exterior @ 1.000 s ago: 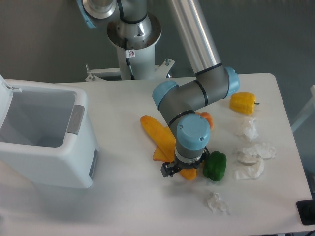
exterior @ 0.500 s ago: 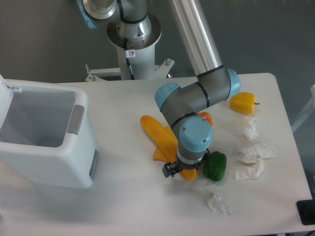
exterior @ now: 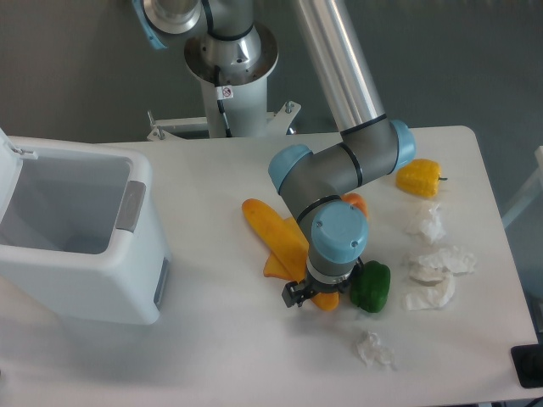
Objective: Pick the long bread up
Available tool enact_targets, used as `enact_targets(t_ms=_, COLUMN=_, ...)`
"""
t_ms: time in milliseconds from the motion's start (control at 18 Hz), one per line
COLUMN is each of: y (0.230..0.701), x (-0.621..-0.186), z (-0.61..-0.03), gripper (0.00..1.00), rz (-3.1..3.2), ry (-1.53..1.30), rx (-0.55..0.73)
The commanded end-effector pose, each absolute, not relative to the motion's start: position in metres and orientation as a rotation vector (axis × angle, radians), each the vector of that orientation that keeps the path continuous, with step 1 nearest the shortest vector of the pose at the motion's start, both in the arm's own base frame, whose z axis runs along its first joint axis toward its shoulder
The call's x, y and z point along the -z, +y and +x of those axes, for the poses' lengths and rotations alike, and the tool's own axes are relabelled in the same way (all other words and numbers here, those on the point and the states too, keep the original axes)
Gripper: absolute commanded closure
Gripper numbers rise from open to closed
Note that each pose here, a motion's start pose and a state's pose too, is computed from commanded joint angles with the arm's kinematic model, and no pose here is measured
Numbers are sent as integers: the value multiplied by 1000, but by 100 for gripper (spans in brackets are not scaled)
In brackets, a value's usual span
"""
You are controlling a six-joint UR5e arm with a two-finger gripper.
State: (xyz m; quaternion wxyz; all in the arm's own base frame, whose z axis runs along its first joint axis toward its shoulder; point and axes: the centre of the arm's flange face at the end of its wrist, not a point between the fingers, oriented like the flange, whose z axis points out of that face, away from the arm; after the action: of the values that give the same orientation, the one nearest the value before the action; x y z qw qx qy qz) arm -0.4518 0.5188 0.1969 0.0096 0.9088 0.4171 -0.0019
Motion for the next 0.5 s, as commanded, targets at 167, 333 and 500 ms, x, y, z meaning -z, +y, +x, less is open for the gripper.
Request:
enact_targets(t_ms=167, y=519, x=-196, z=-452, gripper=0, rz=2837, ry=1302, rx=5)
enact_targets(t_ms=333, y=519, x=-197, z=-452, gripper=0, rz=2836, ry=1307, rx=6)
enact_targets(t_ms=500, y=519, x=-197, z=-452, gripper=0, rz=2836, ry=1307, rx=6)
